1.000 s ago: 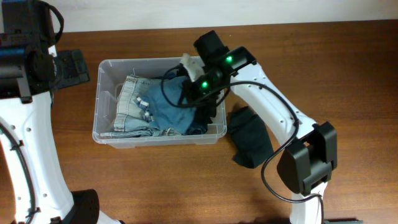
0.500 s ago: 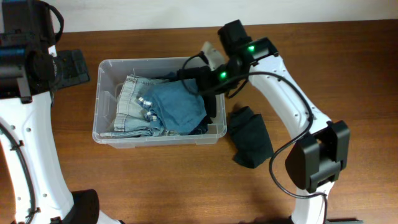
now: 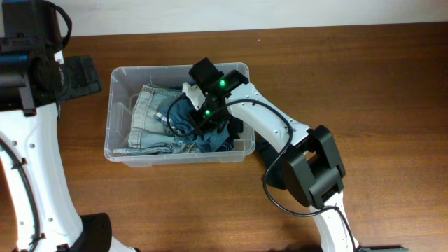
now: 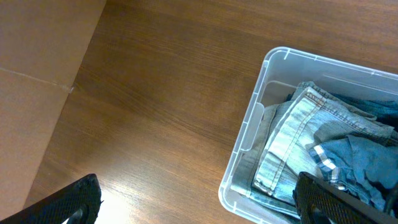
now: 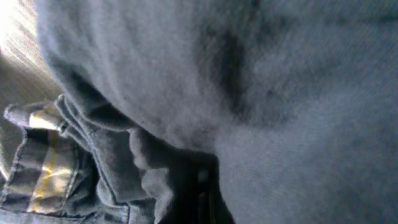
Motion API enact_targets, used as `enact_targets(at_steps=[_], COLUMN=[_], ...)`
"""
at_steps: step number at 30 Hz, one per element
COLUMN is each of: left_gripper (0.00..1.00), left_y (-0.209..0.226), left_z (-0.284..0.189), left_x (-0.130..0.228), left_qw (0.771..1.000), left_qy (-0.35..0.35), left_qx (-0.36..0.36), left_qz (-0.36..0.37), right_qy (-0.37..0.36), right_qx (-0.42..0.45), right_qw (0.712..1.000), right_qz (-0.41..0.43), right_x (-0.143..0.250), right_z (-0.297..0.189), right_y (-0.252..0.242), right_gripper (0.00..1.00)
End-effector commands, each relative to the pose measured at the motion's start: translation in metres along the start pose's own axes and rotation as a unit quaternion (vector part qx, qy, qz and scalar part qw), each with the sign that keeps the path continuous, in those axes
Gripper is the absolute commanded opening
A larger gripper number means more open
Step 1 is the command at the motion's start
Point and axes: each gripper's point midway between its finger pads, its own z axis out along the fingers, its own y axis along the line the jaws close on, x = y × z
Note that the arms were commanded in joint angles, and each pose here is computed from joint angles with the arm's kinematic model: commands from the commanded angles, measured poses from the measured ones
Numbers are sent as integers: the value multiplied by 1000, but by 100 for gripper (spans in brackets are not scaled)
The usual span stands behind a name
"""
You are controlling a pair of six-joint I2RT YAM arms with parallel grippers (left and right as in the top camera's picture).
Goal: Pack container
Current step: 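Lower the socks onto the jeans in the bin and release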
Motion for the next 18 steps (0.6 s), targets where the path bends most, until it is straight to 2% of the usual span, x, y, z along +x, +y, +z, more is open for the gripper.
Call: enact_targets(at_steps=[1,6,9,13,18], left_gripper=[99,99,99,99,99], left_y=[2,2,2,2,2], left_z=[0,0,0,0,0], left_x=[0,0,0,0,0], left_qw=[1000,1000,1000,1000,1000], left_qy=[0,0,0,0,0], left_qx=[-3,-3,-3,-3,-3], left_qz=[-6,-7,-6,-7,-6], right_qy=[46,-2,-72,-128,-113], right_qx=[42,40,42,82,143], right_qw=[998,999,995,987,982], right_qz=[14,-9,-47,-60,-50], right_x=[22,5,-17,-35,-36], right_z=[28,-30,-80,-109,-93], right_y=[-27,-2,17,15,-12], right_gripper=[6,23,25,7,4])
